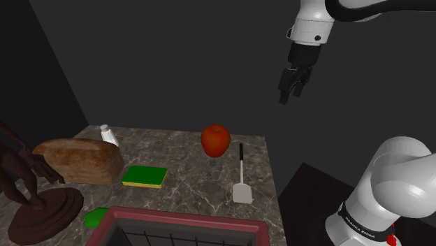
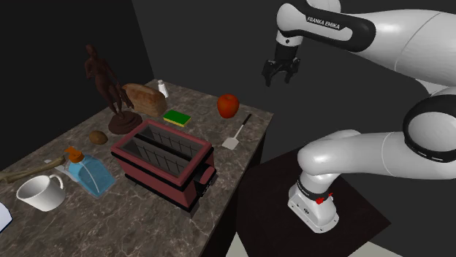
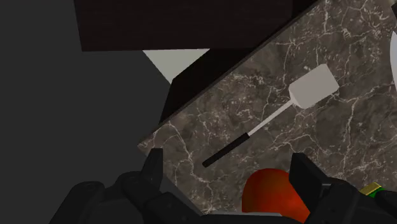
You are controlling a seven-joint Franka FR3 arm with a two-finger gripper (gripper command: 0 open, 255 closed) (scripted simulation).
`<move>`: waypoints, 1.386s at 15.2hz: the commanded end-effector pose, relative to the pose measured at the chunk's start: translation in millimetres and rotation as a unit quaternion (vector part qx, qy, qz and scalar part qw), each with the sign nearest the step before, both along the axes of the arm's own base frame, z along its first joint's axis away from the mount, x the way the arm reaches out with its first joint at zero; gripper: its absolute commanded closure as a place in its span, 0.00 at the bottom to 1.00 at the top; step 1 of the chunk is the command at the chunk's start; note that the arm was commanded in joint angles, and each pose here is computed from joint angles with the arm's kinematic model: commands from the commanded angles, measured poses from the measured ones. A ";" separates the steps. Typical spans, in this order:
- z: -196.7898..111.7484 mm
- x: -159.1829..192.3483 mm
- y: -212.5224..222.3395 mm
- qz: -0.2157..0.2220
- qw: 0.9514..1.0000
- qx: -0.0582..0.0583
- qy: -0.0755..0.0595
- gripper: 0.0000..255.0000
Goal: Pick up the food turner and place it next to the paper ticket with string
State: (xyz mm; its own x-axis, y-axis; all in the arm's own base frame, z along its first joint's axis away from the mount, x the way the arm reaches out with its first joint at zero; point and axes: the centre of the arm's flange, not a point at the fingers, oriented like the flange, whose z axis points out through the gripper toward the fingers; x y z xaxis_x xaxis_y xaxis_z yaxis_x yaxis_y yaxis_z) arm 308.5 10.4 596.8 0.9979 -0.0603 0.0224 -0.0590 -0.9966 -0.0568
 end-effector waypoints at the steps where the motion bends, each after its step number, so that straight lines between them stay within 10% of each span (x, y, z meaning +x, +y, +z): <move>1: 0.0 0.0 0.0 0.000 1.000 0.000 0.000 0.00; 6: -53.9 5.0 41.2 -0.110 0.994 -0.009 -0.002 0.00; 11: -108.5 18.9 79.3 -0.219 0.976 -0.018 -0.003 0.00; 16: -163.7 40.9 112.3 -0.325 0.945 -0.027 -0.004 0.00; 21: -218.5 69.2 138.4 -0.426 0.904 -0.035 -0.006 0.00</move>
State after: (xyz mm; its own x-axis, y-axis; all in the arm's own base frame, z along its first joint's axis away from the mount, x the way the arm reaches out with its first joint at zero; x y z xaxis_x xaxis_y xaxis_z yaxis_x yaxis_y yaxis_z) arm 372.3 145.8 391.0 0.6295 -0.7744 0.0637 -0.7760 -0.6308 0.0011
